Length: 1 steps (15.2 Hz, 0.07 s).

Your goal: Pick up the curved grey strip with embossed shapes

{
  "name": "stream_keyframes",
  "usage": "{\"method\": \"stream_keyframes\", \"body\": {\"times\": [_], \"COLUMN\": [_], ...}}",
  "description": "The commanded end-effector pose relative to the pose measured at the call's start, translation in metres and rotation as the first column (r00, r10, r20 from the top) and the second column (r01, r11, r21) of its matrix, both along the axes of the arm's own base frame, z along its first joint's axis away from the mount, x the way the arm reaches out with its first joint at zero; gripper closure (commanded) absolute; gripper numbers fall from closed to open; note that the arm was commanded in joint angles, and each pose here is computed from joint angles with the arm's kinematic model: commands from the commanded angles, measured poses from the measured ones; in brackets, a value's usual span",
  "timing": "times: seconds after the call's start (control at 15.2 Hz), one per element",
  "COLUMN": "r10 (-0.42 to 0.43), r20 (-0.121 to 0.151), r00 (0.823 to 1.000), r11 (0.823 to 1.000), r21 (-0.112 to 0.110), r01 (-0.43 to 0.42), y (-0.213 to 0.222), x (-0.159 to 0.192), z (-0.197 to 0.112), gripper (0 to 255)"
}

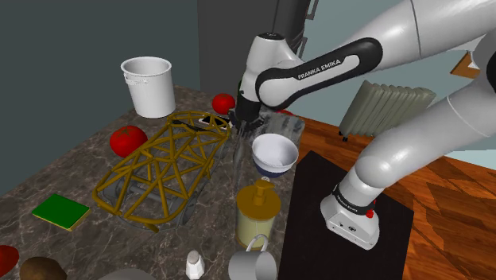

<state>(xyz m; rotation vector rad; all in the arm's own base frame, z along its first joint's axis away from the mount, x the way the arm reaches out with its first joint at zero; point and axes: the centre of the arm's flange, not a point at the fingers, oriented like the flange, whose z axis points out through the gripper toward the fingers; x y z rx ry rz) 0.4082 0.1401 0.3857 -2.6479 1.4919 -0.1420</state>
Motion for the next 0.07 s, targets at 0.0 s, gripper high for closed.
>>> {"method": "stream_keyframes", "body": {"times": [0.0], "r10": [0.0], "r20": [0.001], "r00": [1.0], "r11": [1.0], "r21": [0.0], "r01": [0.0], "y": [0.0001], "x": [0.0002], "z": [0.0031], "gripper": [255]}}
